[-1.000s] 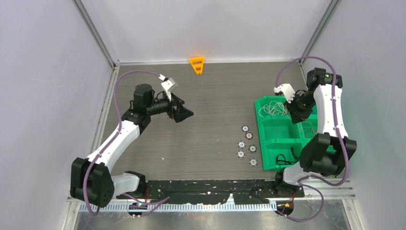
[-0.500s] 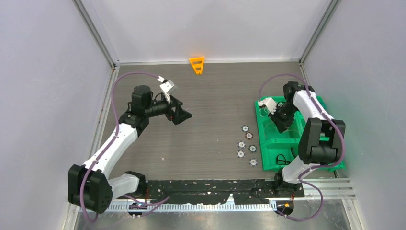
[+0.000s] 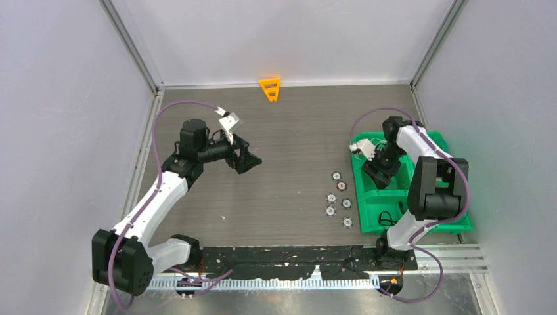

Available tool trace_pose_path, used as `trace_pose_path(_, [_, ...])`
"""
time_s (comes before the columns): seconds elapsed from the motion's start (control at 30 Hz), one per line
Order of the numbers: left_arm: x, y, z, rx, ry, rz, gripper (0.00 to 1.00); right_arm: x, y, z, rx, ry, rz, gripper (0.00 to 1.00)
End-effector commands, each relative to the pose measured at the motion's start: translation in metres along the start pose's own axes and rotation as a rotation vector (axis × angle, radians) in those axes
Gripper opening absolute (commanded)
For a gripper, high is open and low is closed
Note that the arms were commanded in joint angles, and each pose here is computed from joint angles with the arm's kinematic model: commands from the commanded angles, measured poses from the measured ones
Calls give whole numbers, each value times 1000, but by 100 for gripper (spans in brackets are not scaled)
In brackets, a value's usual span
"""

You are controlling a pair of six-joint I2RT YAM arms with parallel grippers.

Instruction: Untangle the cables

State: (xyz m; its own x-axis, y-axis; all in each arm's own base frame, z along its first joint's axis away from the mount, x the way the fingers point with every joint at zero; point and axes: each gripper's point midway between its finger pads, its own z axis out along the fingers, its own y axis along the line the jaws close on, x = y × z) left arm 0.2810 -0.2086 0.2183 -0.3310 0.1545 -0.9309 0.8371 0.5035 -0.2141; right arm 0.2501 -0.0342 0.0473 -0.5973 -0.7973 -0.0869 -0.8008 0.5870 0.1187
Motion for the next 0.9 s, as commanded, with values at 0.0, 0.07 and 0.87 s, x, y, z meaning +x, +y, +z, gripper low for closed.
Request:
trace_pose_path(0.0, [-6,-3,-4,-6,-21,37,84,-15,9,-49,43,-83,-33,64])
trace_pose_path(0.07, [-5,-3,-4,-6,-22,35,83,-16,14,-65,49,-98,-35,67])
trace_pose_path(0.87, [8,-3,2,7,-17,-46,84,76,36,-126,52,-24,262,59])
